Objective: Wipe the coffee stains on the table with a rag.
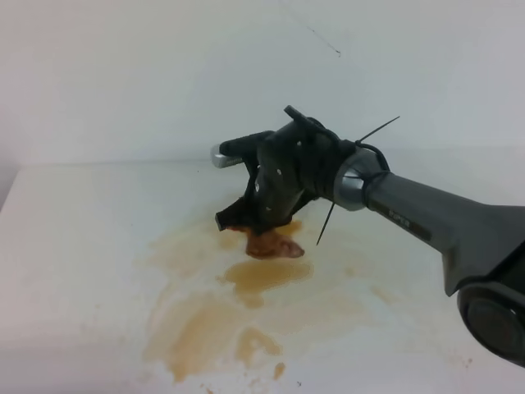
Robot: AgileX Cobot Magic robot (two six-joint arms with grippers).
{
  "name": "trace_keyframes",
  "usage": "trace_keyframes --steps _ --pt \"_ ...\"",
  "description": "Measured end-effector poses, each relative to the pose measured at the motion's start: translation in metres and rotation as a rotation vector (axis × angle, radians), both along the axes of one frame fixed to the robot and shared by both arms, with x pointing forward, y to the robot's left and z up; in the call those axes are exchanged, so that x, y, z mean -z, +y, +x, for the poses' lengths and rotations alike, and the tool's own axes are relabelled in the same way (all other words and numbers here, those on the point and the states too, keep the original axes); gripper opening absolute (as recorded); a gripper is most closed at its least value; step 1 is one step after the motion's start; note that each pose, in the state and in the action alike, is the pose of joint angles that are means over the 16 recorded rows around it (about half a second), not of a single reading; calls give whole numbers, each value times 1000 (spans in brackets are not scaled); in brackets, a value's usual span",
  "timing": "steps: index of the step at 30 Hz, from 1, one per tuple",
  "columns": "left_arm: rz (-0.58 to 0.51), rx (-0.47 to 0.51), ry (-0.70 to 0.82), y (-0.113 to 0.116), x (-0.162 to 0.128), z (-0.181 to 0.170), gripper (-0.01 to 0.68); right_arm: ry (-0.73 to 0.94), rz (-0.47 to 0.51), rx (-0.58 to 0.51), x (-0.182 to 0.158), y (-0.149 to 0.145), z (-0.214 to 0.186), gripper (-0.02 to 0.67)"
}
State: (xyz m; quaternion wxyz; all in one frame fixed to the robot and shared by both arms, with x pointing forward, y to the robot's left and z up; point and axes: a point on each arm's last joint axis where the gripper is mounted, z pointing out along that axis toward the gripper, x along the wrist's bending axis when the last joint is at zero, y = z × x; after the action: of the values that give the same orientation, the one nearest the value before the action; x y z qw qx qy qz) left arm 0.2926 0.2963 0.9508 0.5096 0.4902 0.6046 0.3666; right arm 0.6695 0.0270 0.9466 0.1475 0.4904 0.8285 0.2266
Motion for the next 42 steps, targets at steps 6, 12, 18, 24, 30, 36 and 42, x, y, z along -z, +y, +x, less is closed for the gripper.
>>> trace_keyframes --steps 6,12,18,24,30,36,42 --pt "0 0 0 0 1 0 1 -94 -33 -148 -33 -6 0 -1" --pt "0 0 0 0 1 0 1 -154 -33 -276 -48 -21 11 -1" --pt "0 0 0 0 1 0 1 -171 -1 -340 -41 -44 29 -2" --pt "0 0 0 0 1 0 1 -151 32 -391 -19 -61 45 -2" --pt "0 0 0 0 1 0 1 -78 52 -480 10 -67 48 -2" --pt "0 0 0 0 1 0 1 24 68 -609 33 -64 39 -1" --pt "0 0 0 0 1 0 1 145 68 -725 49 -54 20 1"
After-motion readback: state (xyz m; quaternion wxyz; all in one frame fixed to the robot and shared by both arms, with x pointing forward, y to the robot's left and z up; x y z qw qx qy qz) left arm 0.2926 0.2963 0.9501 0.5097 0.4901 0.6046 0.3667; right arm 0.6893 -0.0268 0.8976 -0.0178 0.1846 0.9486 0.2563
